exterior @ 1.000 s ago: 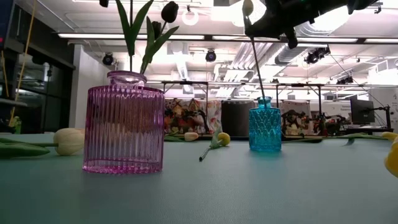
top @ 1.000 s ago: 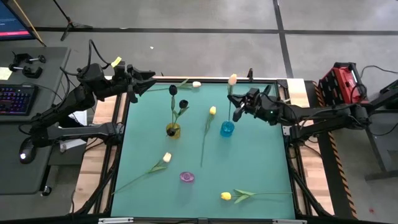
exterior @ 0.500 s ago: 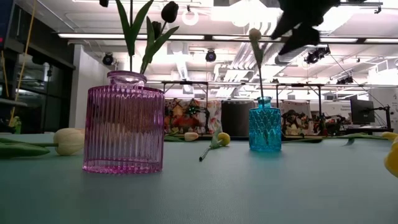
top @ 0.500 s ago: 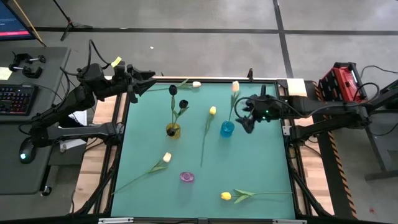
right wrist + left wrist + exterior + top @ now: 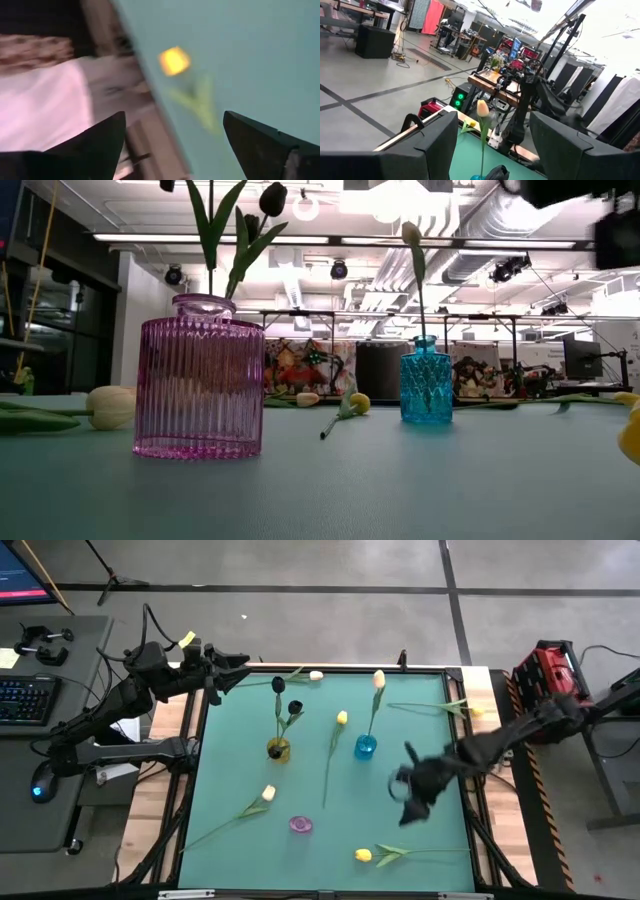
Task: Sort flowers into vase by color
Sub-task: Put the bottom right yellow tulip flower into the purple vase
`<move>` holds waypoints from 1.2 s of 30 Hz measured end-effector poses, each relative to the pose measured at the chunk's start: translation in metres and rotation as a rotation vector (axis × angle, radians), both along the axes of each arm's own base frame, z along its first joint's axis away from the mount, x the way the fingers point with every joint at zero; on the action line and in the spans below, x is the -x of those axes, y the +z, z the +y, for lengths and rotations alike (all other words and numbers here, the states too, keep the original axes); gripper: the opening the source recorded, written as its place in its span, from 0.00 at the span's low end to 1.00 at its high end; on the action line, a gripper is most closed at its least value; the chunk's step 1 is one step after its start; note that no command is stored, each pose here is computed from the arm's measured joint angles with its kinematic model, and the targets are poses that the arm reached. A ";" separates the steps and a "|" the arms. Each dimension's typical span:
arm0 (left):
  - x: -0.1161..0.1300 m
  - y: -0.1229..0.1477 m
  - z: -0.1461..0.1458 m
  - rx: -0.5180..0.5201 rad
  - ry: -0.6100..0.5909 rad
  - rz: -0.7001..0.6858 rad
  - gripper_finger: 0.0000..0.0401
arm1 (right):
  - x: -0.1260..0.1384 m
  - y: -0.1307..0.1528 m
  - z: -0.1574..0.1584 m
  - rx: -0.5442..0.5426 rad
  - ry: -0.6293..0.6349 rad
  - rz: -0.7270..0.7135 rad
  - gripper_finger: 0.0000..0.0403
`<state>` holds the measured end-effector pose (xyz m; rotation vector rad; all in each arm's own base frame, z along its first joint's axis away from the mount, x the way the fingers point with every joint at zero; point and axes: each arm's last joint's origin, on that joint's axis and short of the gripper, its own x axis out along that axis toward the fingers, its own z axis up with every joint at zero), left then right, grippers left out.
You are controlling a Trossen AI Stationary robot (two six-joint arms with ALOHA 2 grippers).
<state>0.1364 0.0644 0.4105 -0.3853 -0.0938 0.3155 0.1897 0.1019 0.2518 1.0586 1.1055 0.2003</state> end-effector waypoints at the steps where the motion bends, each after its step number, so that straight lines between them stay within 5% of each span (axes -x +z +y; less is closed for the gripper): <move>1: 0.000 0.000 0.000 -0.005 0.000 0.002 0.59 | -0.001 -0.003 0.011 -0.041 0.009 -0.020 0.79; 7: 0.000 0.000 0.000 -0.007 0.001 0.002 0.59 | -0.015 -0.021 0.066 0.000 0.148 -0.009 0.79; 19: 0.000 0.000 0.000 -0.007 0.001 0.002 0.59 | -0.050 -0.073 0.122 0.476 0.520 0.177 0.79; 28: 0.000 0.000 0.000 -0.008 0.001 0.003 0.59 | -0.058 -0.106 0.140 0.690 0.472 0.254 0.78; 32: 0.000 0.000 0.000 -0.008 0.001 0.003 0.59 | -0.060 -0.109 0.141 0.746 0.472 0.264 0.63; 36: 0.000 0.000 0.000 -0.008 0.001 0.003 0.59 | -0.064 -0.104 0.133 0.882 0.538 0.247 0.26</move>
